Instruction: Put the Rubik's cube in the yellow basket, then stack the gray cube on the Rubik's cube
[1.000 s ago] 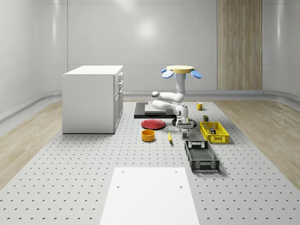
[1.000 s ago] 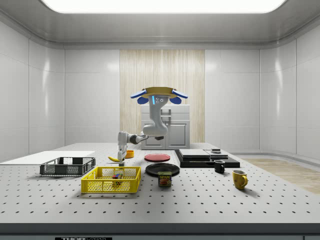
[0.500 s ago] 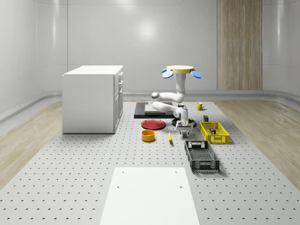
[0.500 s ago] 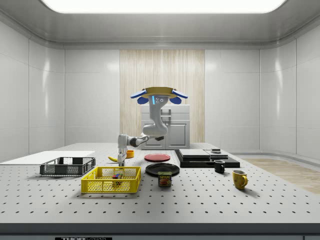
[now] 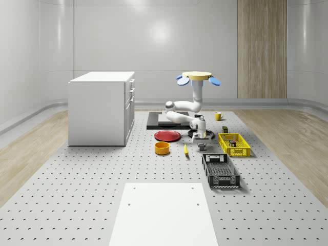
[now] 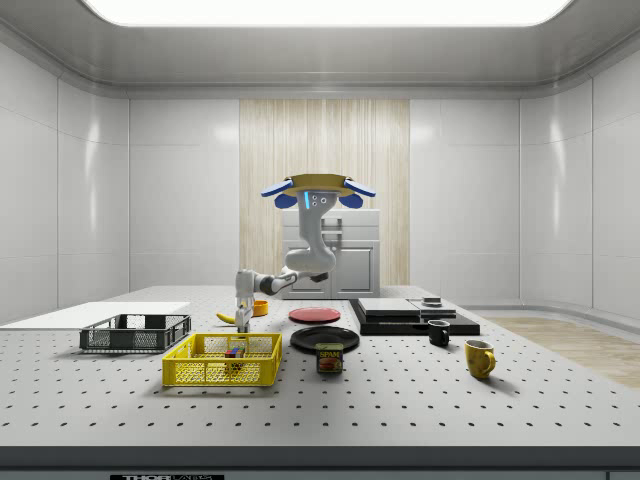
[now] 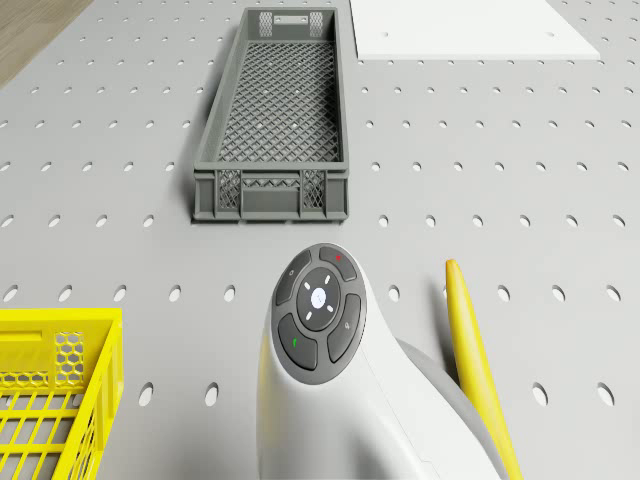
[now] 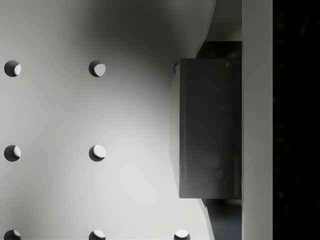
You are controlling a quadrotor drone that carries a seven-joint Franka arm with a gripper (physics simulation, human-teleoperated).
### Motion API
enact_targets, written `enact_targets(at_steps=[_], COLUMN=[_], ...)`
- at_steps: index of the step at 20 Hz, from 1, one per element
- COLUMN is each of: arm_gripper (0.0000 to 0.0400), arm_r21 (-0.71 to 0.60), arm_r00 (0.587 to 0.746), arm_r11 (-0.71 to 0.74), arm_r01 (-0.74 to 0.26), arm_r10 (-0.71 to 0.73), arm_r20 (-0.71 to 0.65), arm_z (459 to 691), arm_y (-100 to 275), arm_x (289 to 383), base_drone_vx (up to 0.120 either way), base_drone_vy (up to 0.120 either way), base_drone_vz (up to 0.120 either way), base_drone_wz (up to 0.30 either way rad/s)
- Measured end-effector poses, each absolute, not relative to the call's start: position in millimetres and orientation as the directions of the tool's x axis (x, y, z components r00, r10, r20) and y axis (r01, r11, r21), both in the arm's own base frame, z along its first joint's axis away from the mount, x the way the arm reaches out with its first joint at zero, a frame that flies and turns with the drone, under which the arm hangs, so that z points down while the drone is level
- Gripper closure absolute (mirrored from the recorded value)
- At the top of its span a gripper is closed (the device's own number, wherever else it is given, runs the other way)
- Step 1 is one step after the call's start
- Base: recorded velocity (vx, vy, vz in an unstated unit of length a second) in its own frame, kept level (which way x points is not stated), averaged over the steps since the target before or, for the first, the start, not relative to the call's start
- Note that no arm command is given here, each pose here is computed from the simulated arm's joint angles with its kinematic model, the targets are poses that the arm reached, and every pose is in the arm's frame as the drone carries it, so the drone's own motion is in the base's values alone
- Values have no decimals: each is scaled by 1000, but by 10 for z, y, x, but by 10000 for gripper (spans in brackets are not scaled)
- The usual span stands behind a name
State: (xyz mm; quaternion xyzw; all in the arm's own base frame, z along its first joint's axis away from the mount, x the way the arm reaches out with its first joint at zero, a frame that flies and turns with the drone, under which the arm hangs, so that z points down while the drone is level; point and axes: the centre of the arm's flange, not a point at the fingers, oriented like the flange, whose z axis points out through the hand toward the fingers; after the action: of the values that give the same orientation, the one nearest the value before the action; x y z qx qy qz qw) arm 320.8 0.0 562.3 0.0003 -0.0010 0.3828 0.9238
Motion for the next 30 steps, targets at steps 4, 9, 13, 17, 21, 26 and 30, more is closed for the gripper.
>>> enact_targets(at_steps=[4, 9, 13, 17, 21, 26, 30], arm_gripper=[145, 148, 149, 149, 149, 149, 149], arm_r21=[0, 0, 0, 0, 0, 0, 0], arm_r00=[707, 707, 707, 707, 707, 707, 707], arm_r11=[707, 707, 707, 707, 707, 707, 707], arm_r01=[-707, -708, -707, -707, -707, -707, -707], arm_r10=[707, 708, 707, 707, 707, 707, 707], arm_r20=[2, 2, 2, 2, 2, 2, 2], arm_z=[5626, 5559, 5408, 5279, 5214, 5182, 5173], arm_y=[0, 0, 1, 1, 0, 0, 0], arm_x=[3208, 3208, 3207, 3207, 3207, 3208, 3208], base_drone_vx=[0, 0, 0, -60, -120, -120, -70], base_drone_vy=[0, 0, 0, 70, 120, 120, 120], base_drone_vz=[0, 0, 70, 120, 120, 120, 60], base_drone_wz=[0, 0, 0, 0, 0, 0, 0])
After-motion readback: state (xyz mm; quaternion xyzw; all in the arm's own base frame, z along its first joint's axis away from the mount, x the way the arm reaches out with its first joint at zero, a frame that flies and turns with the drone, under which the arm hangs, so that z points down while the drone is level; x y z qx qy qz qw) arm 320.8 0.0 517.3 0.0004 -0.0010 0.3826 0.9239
